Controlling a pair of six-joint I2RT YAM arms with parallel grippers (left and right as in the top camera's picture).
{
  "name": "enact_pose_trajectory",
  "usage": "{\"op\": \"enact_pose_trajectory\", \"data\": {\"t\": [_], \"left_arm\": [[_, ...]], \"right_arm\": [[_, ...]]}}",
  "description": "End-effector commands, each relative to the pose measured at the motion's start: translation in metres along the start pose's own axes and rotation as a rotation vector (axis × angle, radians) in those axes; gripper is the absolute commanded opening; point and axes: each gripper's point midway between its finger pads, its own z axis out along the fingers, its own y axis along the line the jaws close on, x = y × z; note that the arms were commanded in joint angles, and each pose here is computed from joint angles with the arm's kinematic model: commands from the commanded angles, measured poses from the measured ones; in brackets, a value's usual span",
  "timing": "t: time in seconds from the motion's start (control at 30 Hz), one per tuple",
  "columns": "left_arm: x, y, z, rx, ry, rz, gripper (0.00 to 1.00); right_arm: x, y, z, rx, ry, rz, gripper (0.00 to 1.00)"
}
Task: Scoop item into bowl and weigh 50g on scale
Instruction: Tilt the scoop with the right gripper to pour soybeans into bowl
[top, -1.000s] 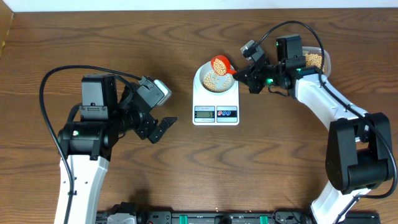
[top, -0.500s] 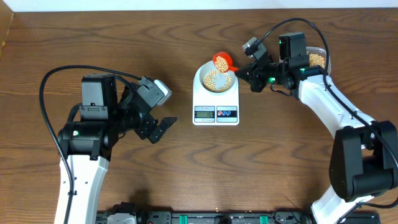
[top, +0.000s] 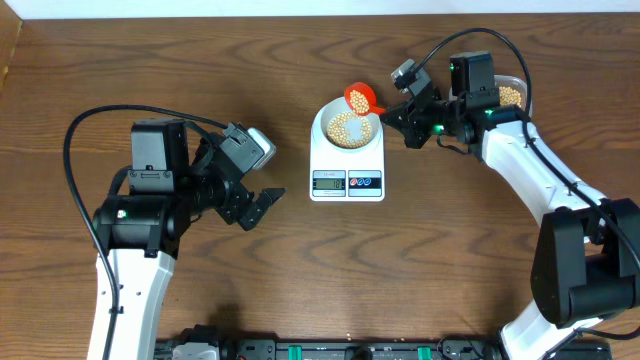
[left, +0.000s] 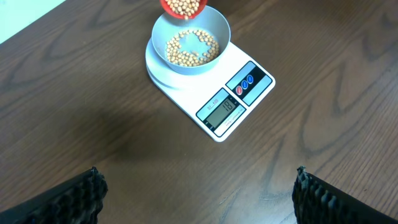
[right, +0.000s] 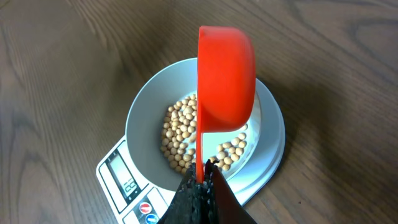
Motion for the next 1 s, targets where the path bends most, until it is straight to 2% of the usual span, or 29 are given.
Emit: {"op": "enact_pose_trajectory", "data": {"t": [0.0,0.6,0.97], "left_arm": [[-0.005,0.003,-0.003,-0.010,-0.011,0.017,0.98],[-0.005,0.003,-0.003,-0.010,-0.011,0.017,0.98],[-0.005,0.003,-0.003,-0.010,-0.011,0.018,0.98]], "right_arm": [[-0.009,0.007,-0.006,-0.001,-0.020,-0.037,0.01],[-0.007,0.001,-0.006,0.034,-0.006,-0.035,0.01],[-0.018,0.013,-0.019,0.036,-0.021,-0.059,0.01]]}}
